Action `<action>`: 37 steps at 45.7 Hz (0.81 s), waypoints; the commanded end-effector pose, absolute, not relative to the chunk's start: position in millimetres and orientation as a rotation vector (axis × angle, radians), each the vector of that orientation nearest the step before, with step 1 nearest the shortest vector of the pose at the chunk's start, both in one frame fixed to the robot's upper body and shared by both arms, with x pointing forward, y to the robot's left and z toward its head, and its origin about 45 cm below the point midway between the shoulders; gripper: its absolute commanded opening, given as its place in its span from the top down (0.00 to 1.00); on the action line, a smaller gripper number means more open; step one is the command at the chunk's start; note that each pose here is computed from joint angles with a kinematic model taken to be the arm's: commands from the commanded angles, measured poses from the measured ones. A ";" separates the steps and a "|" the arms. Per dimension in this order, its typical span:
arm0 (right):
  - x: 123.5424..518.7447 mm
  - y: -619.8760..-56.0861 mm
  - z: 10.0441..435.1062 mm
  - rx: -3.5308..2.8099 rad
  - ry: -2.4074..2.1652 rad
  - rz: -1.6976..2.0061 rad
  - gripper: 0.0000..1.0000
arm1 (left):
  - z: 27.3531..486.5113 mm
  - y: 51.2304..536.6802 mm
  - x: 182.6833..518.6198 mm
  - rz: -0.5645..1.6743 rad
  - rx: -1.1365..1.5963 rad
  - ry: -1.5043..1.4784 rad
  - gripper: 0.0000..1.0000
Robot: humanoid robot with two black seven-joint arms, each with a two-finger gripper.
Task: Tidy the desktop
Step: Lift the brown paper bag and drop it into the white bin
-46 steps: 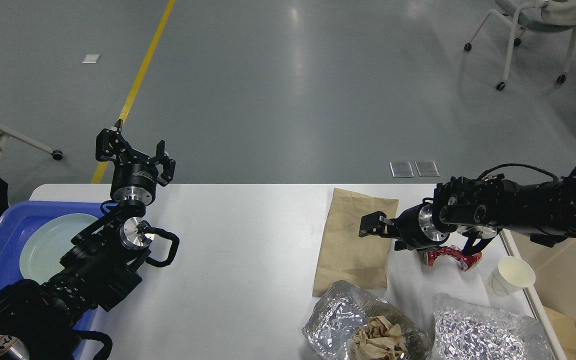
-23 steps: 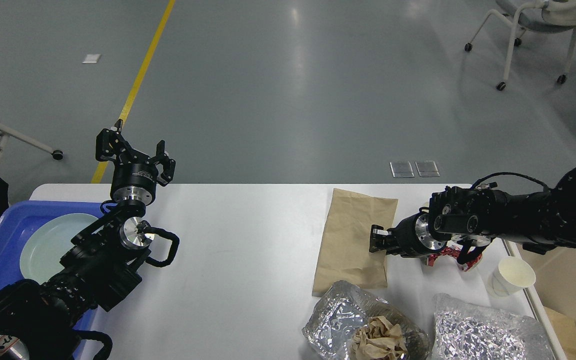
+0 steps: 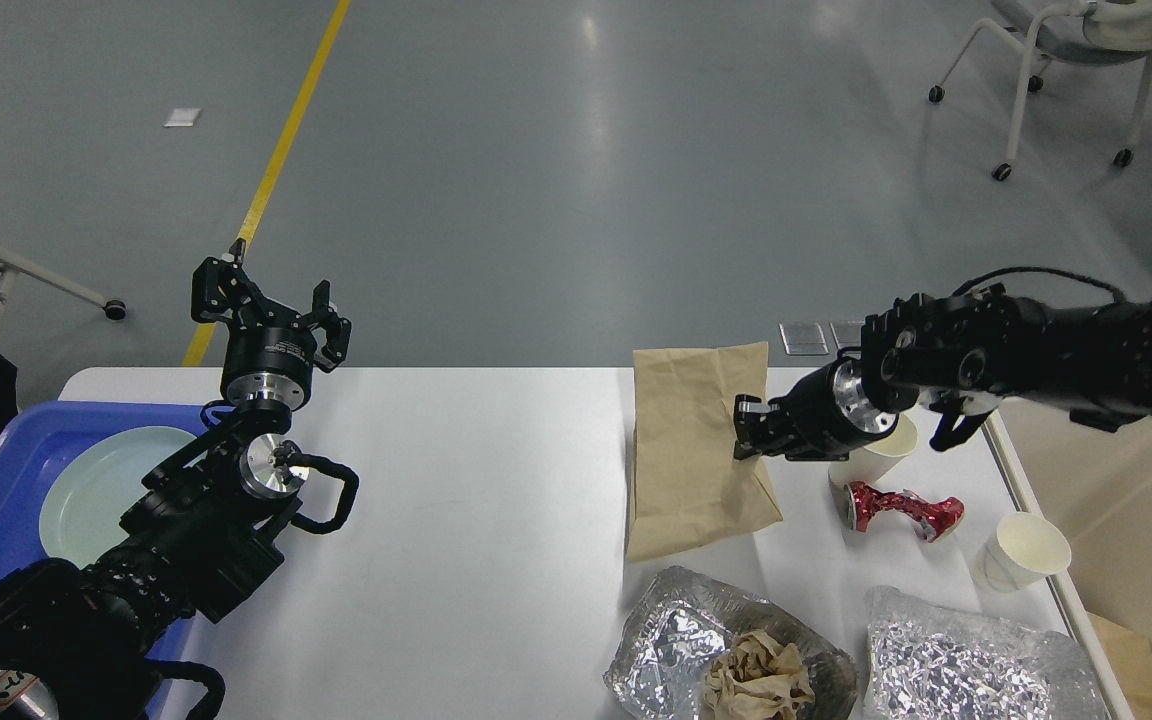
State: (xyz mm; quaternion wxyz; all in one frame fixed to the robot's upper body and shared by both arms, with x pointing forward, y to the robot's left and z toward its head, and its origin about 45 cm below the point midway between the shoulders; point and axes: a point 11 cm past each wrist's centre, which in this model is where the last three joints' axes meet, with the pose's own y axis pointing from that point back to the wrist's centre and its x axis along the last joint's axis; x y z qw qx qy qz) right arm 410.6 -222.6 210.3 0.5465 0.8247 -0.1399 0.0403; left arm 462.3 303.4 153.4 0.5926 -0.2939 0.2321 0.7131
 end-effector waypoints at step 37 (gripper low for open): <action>379.3 -219.8 632.5 2.250 -0.465 0.811 1.00 | 153.5 303.4 462.4 1.658 -0.683 0.539 0.00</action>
